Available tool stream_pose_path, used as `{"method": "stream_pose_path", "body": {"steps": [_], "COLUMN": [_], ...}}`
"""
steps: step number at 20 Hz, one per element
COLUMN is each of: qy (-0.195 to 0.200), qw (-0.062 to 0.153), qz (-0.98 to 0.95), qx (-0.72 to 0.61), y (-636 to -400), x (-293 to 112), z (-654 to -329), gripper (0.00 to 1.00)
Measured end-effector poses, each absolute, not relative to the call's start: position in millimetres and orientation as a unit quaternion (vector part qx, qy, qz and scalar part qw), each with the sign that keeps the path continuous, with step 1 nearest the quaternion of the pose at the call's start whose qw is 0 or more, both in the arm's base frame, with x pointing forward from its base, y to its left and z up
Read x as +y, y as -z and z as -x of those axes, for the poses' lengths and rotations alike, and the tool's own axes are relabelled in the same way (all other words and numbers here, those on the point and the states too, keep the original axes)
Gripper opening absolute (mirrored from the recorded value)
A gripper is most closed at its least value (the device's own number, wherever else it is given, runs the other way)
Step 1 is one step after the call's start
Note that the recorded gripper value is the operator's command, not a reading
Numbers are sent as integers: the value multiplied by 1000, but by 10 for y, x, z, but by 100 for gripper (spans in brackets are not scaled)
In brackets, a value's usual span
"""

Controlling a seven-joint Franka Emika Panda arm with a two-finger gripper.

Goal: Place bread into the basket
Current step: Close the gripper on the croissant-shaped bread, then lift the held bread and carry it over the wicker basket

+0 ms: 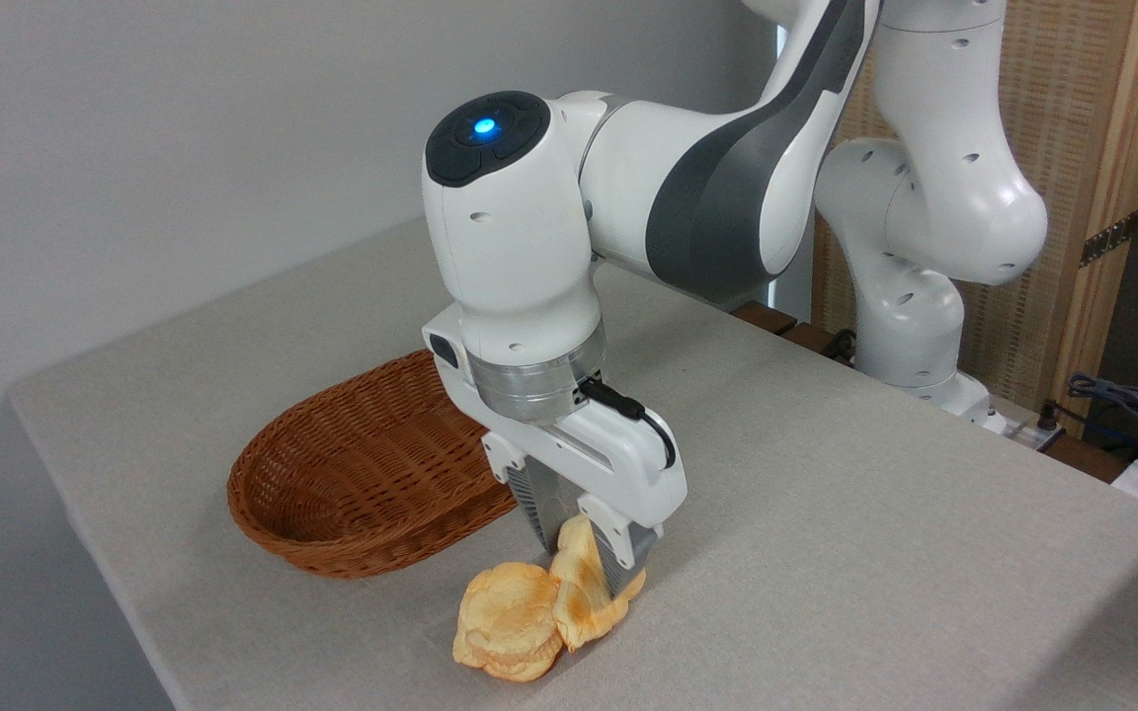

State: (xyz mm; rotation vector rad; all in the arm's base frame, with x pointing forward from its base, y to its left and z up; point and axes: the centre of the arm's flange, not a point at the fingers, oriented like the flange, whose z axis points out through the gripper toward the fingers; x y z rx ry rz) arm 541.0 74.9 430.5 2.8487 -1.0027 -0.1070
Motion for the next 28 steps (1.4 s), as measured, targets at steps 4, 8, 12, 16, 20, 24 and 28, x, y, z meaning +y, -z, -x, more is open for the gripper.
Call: {"method": "stream_pose_path", "body": {"steps": [4, 8, 12, 16, 20, 24, 28], "qy": [35, 35, 26, 19, -10, -40, -50], "qw": [60, 60, 59, 67, 65, 76, 69], "qz": [-941, -941, -942, -937, -934, -925, -905], "qx": [-331, -331, -330, -344, -351, -371, -416], "y": [-4305, -4314, -4453, -4715, -4995, -5208, -5365], "x": [749, 750, 793, 866, 803, 480, -65], "z": [-5410, -5408, -5362, -5222, -5193, -5289, -5354], "gripper": [27, 27, 27, 28, 30, 36, 37]}}
